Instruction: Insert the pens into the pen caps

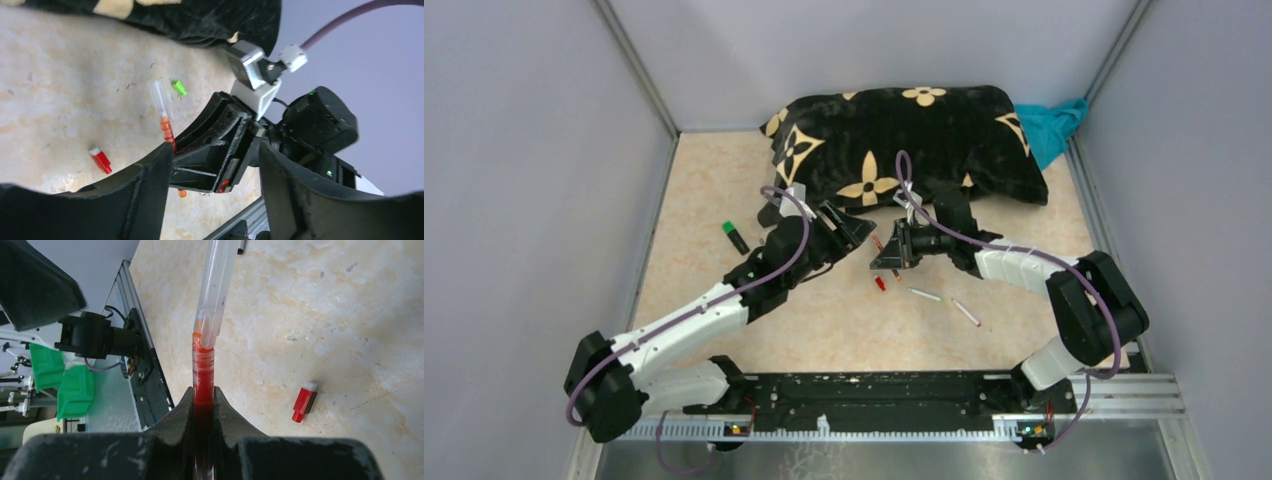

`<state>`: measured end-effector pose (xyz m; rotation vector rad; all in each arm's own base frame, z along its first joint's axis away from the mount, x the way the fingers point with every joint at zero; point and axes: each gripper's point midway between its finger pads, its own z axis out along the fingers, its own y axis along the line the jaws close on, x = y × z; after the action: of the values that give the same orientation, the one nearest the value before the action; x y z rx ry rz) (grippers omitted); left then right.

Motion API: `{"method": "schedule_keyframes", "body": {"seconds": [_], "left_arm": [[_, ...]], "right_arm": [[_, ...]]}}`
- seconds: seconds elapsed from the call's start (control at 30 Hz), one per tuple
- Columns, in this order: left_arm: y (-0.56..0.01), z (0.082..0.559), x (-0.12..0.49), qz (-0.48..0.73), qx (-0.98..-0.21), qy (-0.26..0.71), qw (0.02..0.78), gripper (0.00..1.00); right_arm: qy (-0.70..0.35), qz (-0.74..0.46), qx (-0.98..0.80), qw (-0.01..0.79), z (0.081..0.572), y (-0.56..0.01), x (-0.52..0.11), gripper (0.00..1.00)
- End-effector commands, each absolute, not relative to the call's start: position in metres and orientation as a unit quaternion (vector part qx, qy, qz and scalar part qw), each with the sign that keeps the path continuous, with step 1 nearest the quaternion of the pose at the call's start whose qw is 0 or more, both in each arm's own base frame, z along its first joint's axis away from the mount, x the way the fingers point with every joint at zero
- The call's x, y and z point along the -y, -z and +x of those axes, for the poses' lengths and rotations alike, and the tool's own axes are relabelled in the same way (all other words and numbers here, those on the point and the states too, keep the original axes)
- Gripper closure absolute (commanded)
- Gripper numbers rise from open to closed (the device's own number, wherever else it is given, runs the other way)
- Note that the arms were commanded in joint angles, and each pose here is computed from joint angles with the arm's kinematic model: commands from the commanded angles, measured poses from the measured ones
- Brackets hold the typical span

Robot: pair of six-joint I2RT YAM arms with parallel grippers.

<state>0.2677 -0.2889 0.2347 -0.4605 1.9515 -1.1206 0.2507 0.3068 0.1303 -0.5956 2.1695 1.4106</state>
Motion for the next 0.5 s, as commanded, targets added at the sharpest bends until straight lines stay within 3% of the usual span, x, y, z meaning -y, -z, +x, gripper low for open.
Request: {"method": "schedule_keyframes", "body": {"seconds": [0.0, 0.13, 0.37, 0.47], "left_arm": [[-0.270, 0.264, 0.273, -0.108, -0.737, 0.443, 0.499, 0.22], [-0.305, 0.259, 0.264, -0.068, -0.693, 0.463, 0.549, 0.02], [-0.346, 0.251, 0.247, -0.051, -0.624, 0.539, 0.564, 0.02], [-0.354, 0.248, 0.242, -0.047, -0.599, 0.584, 0.545, 0.08]], "right_arm": [[-0.537, -0.260, -0.753, 0.279, 0.255, -0.172, -0.312, 1.00], [-0.543, -0.281, -0.739, 0.283, 0.253, -0.189, -0.314, 1.00], [-0.558, -0.329, -0.694, 0.315, 0.245, -0.243, -0.312, 1.00], [-0.568, -0.338, -0.679, 0.320, 0.240, -0.264, -0.312, 1.00]]}}
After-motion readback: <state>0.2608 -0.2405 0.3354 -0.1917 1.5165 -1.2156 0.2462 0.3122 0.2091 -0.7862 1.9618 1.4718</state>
